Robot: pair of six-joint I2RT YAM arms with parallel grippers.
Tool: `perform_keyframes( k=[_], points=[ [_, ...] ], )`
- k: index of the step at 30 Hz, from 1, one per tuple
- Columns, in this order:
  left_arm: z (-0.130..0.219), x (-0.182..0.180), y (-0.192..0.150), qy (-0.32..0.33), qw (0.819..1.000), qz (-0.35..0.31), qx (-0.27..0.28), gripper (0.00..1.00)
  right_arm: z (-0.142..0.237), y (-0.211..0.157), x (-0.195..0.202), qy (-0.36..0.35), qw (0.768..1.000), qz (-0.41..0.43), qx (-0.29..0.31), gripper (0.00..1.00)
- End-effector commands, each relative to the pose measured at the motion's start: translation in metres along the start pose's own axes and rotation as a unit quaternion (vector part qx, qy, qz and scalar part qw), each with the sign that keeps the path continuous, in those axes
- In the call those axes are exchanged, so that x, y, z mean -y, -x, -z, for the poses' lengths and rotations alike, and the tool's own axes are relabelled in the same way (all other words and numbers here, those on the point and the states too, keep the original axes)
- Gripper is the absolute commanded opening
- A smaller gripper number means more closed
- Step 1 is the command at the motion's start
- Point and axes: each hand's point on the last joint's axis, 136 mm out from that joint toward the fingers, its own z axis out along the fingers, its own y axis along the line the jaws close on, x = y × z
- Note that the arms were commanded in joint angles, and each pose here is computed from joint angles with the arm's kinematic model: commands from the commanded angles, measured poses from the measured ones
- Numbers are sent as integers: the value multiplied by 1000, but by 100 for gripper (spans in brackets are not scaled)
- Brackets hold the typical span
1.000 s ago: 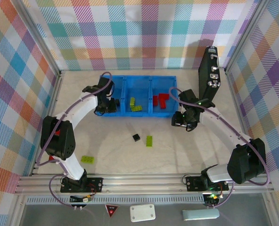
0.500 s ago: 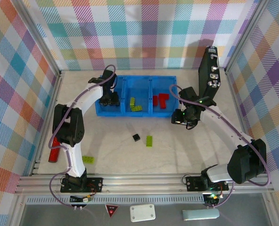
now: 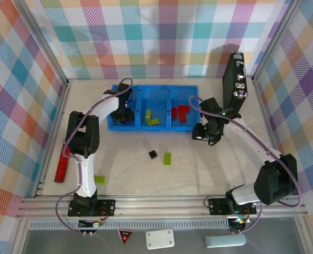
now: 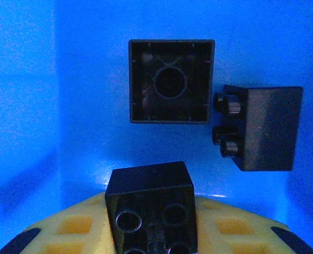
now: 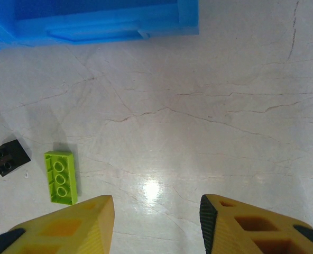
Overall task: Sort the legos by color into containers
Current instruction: Place the lego in the container.
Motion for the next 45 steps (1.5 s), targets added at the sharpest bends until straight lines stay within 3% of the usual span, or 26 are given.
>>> perform_keyframes(
  k=[1,25,34,45],
  points=[
    [-6,-9,0,12,1000,-1,-9,35,2,1,-3,1,1000,7,-2,48],
    [-1,-5,2,-8,1000,6,-3,47,10,-6,-4,5,1000,11,4,48],
    [24,-4,6,-23,1000,12,14,47,8,-10,-8,7,1000,14,1,48],
    [61,-12,-13,-34,999,10,23,47,0,-14,-24,12,1000,25,-5,48]
  ],
)
